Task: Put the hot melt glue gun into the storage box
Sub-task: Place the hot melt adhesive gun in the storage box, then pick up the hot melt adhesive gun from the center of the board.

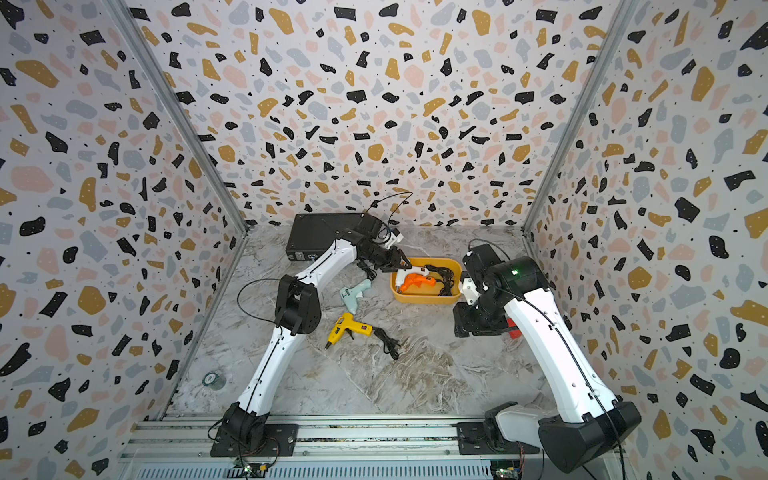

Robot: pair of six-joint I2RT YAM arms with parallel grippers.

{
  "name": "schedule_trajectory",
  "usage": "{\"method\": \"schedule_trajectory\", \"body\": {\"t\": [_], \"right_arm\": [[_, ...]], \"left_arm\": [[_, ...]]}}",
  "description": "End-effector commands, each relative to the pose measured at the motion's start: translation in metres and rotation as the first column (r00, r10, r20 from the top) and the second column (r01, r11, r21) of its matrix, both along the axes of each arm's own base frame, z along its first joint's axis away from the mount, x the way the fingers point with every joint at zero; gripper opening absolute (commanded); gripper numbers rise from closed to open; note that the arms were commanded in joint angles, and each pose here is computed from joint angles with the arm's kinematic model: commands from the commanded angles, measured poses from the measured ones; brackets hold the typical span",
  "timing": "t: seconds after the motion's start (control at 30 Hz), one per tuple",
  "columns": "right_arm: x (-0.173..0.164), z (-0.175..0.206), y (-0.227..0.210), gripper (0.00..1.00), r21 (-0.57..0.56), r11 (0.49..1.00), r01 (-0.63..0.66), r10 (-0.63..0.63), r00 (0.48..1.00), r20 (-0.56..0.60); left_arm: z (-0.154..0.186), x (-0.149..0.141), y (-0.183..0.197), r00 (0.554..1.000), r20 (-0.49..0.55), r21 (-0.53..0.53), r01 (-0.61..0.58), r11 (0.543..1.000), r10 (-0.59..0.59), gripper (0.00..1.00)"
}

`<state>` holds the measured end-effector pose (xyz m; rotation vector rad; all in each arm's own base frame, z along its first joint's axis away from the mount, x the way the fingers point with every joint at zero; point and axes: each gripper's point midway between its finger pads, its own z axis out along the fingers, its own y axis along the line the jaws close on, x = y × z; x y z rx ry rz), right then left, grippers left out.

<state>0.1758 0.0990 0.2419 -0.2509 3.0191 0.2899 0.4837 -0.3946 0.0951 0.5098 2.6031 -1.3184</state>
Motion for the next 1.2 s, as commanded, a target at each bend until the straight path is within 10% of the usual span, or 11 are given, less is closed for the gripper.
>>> {"method": "schedule_trajectory", "body": {"t": [0.0, 0.2, 0.73, 1.17], "right_arm": [[-0.004, 0.000, -0.003, 0.57, -0.006, 1.000, 0.001, -0.001, 1.000, -0.012], [-0.004, 0.001, -0.003, 0.57, -0.007, 1.000, 0.004, -0.004, 1.000, -0.006], [0.002, 0.011, -0.002, 0.57, 0.017, 1.000, 0.024, -0.025, 0.998, 0.061], [0.010, -0.001, 0.007, 0.56, 0.081, 0.996, 0.042, -0.050, 0.993, 0.104]], "left_arm": [[0.020, 0.010, 0.004, 0.997, 0.070, 0.009, -0.026, 1.000, 0.025, 0.58], [0.037, 0.010, 0.008, 0.993, 0.113, 0.027, -0.037, 0.999, 0.033, 0.73], [0.161, -0.017, 0.060, 0.919, 0.380, 0.138, -0.169, 0.976, 0.105, 0.68], [0.067, -0.163, 0.204, 0.954, 0.272, 0.564, -0.264, 0.783, 0.126, 0.68]]}}
